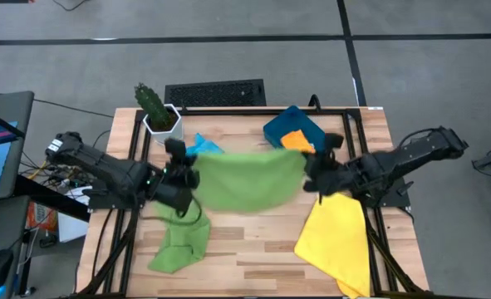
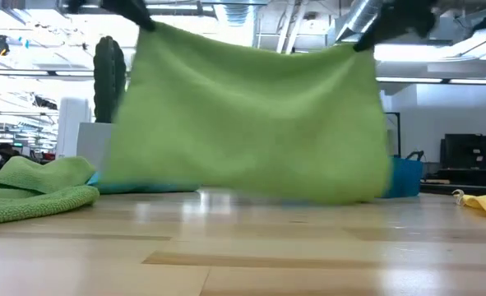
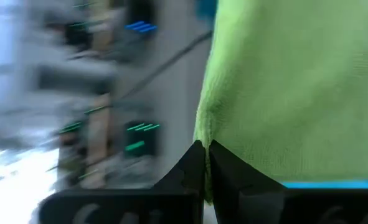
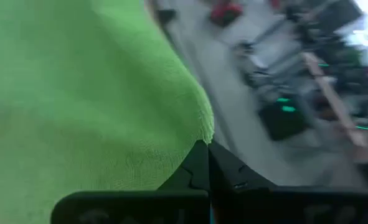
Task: Fold microfiber towels
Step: Fold the right green microfiber towel
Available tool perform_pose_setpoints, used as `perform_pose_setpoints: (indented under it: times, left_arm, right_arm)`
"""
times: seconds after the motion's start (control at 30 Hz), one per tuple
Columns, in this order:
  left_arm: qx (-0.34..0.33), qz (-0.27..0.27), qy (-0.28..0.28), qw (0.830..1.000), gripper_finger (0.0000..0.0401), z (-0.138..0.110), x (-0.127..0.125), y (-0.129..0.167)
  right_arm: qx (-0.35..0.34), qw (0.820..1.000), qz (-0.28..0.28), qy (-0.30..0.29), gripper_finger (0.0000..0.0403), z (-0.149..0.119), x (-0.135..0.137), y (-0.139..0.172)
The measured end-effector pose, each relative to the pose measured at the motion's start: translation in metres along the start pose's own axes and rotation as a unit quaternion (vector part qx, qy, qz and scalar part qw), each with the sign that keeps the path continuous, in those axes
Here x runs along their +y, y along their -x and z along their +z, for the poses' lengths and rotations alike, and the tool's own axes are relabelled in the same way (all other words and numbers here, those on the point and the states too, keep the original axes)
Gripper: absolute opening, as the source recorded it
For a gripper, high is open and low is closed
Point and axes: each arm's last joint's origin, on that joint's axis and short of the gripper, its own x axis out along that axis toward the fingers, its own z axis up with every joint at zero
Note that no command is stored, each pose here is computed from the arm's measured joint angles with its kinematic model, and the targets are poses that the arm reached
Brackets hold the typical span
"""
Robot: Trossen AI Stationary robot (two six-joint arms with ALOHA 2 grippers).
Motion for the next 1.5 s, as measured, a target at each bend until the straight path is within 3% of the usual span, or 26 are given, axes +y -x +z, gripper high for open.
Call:
perform_pose_setpoints:
  times: [0.1, 0.2, 0.33, 0.43, 0.6, 0.8, 0.9, 1.03, 1.33, 1.5]
  left_arm:
    - [0.039, 0.083, -0.017, 0.996, 0.0002, -0.001, 0.013, -0.014]
    - [0.048, 0.074, 0.000, 0.996, 0.0002, -0.002, 0.016, -0.021]
    - [0.030, -0.017, 0.059, 0.998, 0.0002, -0.003, 0.008, -0.016]
    - [0.020, -0.099, 0.112, 0.989, 0.0002, -0.002, -0.003, -0.006]
    - [0.007, -0.244, 0.163, 0.956, 0.0002, 0.002, -0.024, 0.018]
    - [0.009, -0.321, 0.227, 0.919, 0.0002, 0.000, -0.050, 0.041]
    - [0.013, -0.338, 0.249, 0.908, 0.0002, -0.003, -0.062, 0.048]
    - [0.003, -0.325, 0.237, 0.916, 0.0002, -0.008, -0.072, 0.050]
    - [0.030, -0.306, 0.226, 0.924, 0.0002, -0.016, -0.086, 0.024]
    - [0.064, -0.335, 0.236, 0.910, 0.0002, -0.019, -0.091, 0.012]
  right_arm:
    - [0.006, 1.000, -0.029, 0.002, 0.0009, 0.008, -0.017, -0.004]
    - [0.008, 0.999, -0.033, -0.001, 0.0009, 0.011, -0.022, -0.004]
    - [0.005, 1.000, -0.009, -0.017, 0.0010, 0.008, -0.014, 0.004]
    - [0.011, 0.998, 0.042, -0.043, 0.0009, 0.003, 0.001, 0.013]
    - [0.022, 0.987, 0.133, -0.088, 0.0011, -0.013, 0.043, 0.027]
    - [0.045, 0.977, 0.166, -0.122, 0.0012, -0.033, 0.096, 0.040]
    - [0.050, 0.976, 0.179, -0.113, 0.0012, -0.037, 0.117, 0.046]
    - [0.053, 0.981, 0.168, -0.082, 0.0012, -0.041, 0.132, 0.044]
    - [0.090, 0.984, 0.143, -0.062, 0.0013, -0.036, 0.126, 0.020]
    - [0.111, 0.972, 0.187, -0.082, 0.0013, -0.032, 0.128, 0.014]
